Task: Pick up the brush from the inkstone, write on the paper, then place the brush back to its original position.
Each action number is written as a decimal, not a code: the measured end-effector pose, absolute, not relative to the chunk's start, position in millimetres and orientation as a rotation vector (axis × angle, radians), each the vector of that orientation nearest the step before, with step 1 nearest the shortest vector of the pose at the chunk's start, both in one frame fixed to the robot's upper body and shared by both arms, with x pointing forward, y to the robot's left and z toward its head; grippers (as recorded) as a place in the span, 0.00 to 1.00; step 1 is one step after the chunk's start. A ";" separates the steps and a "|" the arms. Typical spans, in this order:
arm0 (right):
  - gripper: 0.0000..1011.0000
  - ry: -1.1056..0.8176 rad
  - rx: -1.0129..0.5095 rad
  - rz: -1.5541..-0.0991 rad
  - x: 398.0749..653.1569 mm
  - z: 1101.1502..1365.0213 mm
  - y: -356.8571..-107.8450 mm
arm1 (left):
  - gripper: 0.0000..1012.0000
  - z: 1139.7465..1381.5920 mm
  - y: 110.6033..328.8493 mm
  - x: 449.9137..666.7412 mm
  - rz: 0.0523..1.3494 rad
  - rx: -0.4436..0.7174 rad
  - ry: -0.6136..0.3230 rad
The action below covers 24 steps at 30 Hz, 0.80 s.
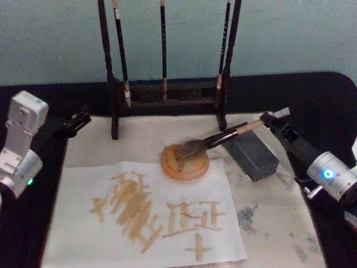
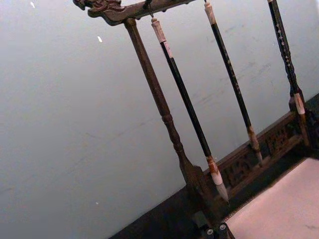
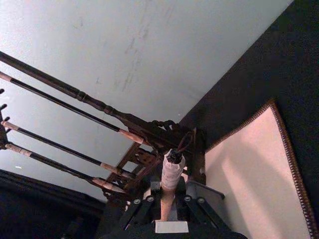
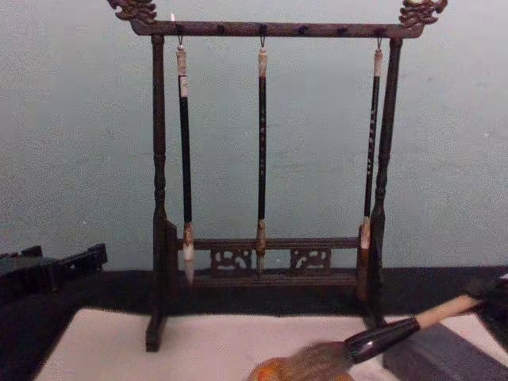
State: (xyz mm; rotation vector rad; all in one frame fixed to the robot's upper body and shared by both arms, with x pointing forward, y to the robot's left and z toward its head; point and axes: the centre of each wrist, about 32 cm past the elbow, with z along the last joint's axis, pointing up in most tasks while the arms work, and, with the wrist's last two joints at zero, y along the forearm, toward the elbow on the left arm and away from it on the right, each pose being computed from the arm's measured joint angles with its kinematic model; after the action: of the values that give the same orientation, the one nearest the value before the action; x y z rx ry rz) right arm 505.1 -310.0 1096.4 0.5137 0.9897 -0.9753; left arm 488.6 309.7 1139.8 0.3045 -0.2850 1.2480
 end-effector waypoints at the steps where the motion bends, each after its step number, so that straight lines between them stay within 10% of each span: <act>1: 0.16 0.990 0.510 -0.979 504.9 1096.8 -310.3 | 0.99 1139.8 309.7 488.6 1.248 0.304 -0.285; 13: 0.17 0.990 0.508 -0.981 504.6 1096.4 -310.4 | 0.99 1139.8 309.7 488.6 1.248 0.304 -0.285; 24: 0.47 0.990 0.508 -0.982 504.6 1096.2 -310.7 | 0.99 1139.8 309.7 488.6 1.248 0.304 -0.285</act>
State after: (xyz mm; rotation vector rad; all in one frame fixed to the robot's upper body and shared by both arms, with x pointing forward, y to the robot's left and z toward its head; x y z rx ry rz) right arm 504.6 -310.7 1096.2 0.5079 0.9900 -0.9817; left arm 488.6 309.7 1139.8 0.3045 -0.2850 1.2479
